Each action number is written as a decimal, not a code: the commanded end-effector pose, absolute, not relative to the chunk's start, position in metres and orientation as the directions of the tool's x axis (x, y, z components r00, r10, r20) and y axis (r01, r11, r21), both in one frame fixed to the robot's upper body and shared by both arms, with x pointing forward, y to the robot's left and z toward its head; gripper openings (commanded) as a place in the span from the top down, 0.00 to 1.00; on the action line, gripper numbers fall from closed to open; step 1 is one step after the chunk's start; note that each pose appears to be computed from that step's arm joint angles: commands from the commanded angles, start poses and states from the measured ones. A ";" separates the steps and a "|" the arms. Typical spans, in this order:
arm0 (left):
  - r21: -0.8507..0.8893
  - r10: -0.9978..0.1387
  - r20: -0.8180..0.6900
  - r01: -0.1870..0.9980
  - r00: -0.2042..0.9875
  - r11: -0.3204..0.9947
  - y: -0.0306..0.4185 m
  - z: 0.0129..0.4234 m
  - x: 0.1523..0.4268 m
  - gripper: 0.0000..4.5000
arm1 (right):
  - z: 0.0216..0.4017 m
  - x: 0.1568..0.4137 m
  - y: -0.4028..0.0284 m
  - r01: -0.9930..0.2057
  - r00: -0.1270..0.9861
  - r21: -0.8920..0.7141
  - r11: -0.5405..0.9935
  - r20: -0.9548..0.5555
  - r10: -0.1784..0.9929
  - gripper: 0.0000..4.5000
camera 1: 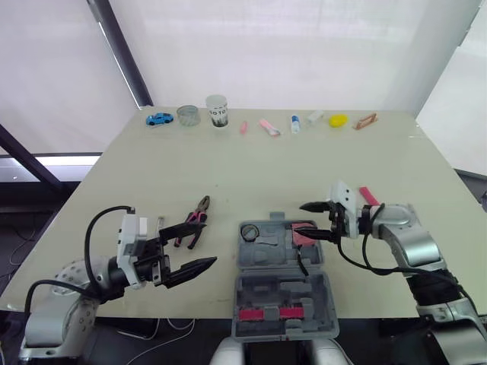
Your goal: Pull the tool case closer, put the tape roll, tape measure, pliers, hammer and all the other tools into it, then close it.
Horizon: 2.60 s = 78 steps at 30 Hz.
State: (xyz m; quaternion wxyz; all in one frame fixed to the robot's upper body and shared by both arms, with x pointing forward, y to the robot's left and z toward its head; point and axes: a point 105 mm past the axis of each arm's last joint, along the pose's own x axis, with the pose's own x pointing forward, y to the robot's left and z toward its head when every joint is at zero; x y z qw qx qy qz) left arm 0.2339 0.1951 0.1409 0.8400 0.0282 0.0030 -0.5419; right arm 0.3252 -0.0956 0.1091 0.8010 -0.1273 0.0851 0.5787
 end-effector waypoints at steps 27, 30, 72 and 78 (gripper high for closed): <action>0.071 -0.914 -0.040 0.913 0.405 0.401 0.201 0.137 0.238 0.00 | 0.015 0.328 -0.115 -0.901 0.424 -0.125 0.416 -0.469 0.775 0.57; 0.072 -0.913 -0.043 0.912 0.407 0.403 0.202 0.135 0.239 0.00 | -0.005 0.319 -0.117 -0.911 0.381 -0.086 0.403 -0.548 0.745 0.57; -0.148 -0.417 -0.131 0.398 0.899 0.905 0.301 0.062 0.194 0.00 | 0.079 0.241 -0.248 -0.643 0.763 -0.023 0.765 -0.097 0.639 0.02; -0.157 -0.345 -0.179 0.319 0.921 0.935 0.318 0.051 0.175 0.00 | 0.067 0.211 -0.296 -0.546 0.825 -0.022 0.837 -0.185 0.534 0.02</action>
